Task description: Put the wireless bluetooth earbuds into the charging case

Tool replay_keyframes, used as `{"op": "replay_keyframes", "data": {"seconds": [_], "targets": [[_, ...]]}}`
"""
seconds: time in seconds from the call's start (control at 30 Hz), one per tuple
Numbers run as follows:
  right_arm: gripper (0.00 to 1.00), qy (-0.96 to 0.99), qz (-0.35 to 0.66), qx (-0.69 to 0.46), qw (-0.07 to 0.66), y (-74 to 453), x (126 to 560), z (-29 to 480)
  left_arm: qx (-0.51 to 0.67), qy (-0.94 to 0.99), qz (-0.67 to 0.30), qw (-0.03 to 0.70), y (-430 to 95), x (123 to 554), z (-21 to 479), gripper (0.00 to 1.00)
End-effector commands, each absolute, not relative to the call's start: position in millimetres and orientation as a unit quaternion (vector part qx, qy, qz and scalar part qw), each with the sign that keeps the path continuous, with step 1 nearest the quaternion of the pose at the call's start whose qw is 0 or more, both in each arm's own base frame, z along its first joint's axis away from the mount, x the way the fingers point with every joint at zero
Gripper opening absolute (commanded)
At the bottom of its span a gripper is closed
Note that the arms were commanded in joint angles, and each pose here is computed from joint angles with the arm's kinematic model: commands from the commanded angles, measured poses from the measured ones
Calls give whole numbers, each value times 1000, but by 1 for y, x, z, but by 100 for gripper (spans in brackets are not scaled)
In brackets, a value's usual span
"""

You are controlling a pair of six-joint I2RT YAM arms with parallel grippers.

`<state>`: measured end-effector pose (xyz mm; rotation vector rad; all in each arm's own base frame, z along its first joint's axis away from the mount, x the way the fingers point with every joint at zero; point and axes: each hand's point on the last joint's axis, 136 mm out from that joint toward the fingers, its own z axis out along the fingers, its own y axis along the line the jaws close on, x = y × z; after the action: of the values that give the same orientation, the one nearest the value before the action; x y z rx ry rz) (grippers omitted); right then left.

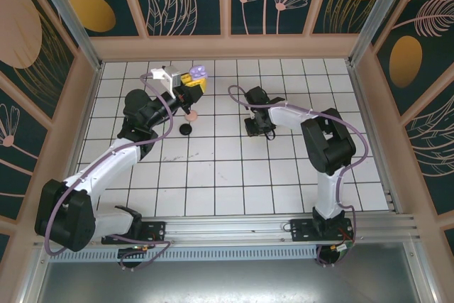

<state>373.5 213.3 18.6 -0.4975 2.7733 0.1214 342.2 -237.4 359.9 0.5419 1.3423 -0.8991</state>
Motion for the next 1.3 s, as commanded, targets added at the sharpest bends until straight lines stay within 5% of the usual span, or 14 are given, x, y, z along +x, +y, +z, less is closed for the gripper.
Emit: {"op": "replay_keyframes", "data": {"seconds": [0.0,0.77,1.27], "targets": [[34,971,32,-188,146,214,370,13,247,577,-405,665,-240,338,367,0],[33,971,43,-182,150,209,357,21,248,576,-413,660,-242,339,367,0],[17,969,51,-175,164,213,362,24,252,585,-406,655,-244,343,357,0]]}}
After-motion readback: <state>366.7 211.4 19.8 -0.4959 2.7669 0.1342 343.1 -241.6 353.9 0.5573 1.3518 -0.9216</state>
